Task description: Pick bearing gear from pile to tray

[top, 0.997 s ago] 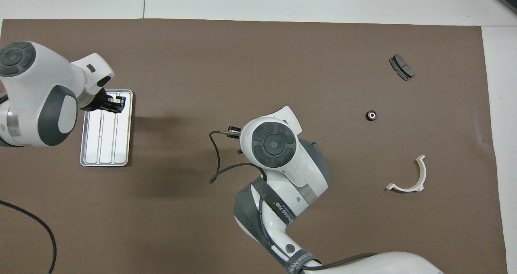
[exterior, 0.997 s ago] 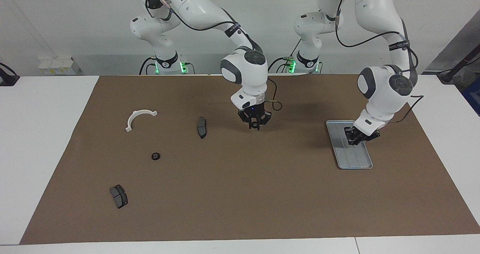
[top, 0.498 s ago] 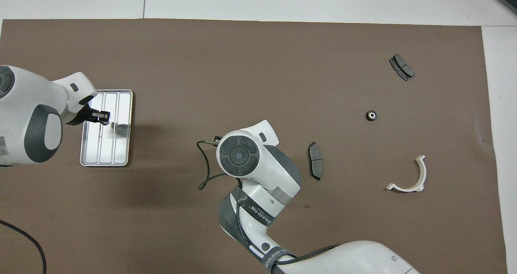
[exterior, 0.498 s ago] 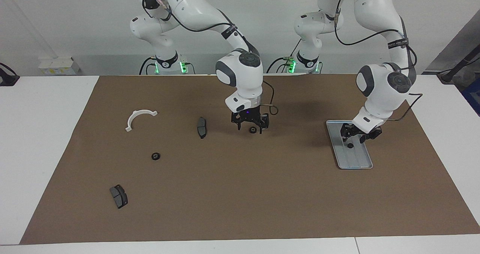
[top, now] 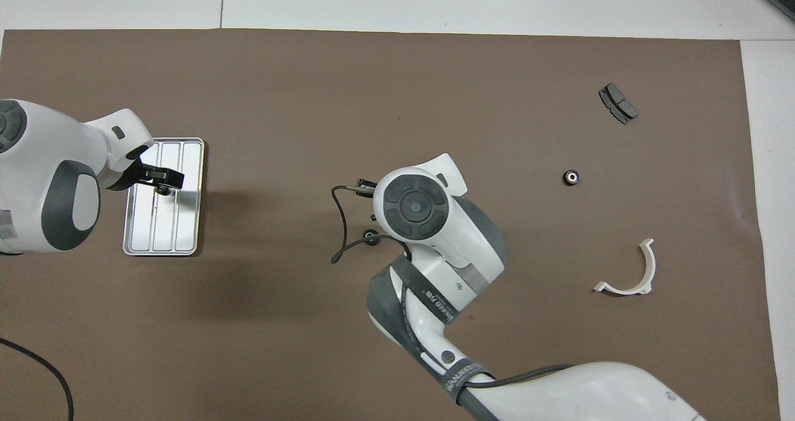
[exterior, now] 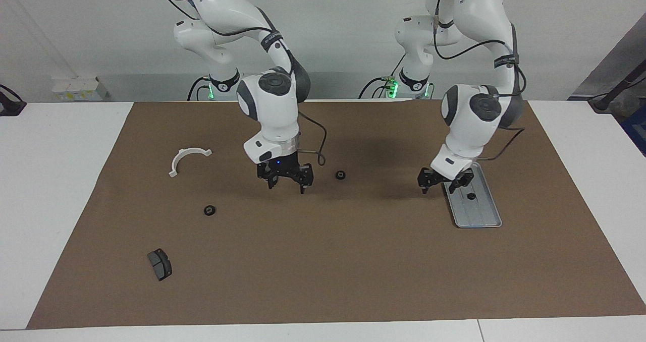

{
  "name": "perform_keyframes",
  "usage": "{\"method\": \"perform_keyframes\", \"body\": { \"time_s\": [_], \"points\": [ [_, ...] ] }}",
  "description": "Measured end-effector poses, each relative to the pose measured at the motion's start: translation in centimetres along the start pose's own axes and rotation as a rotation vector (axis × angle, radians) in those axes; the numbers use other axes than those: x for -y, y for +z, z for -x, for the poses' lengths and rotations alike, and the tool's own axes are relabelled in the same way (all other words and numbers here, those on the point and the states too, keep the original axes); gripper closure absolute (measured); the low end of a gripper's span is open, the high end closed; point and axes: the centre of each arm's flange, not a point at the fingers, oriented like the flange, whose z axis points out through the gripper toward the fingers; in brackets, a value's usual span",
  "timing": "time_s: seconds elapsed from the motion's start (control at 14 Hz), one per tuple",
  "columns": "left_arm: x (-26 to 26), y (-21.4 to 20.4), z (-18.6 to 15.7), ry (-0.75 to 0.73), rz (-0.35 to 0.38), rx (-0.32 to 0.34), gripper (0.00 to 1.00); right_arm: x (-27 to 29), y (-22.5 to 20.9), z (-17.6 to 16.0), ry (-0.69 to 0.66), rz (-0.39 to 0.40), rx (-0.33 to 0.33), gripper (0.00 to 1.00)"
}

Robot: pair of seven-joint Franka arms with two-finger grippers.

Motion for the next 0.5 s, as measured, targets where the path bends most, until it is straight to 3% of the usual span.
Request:
{"method": "perform_keyframes", "body": {
  "time_s": [0.28,0.5],
  "points": [
    [-11.7,-0.2,3.4,-0.083,0.04,-0.044,0.15,-8.7,1.4,-4.5,-0.068,0.008,0.029,0.0],
    [-17.0,1.0,6.6,-0.13,0.077,-0.069,0.19,-13.3,3.0,-5.7,-0.088,0.017,0.06,0.0]
  ]
}}
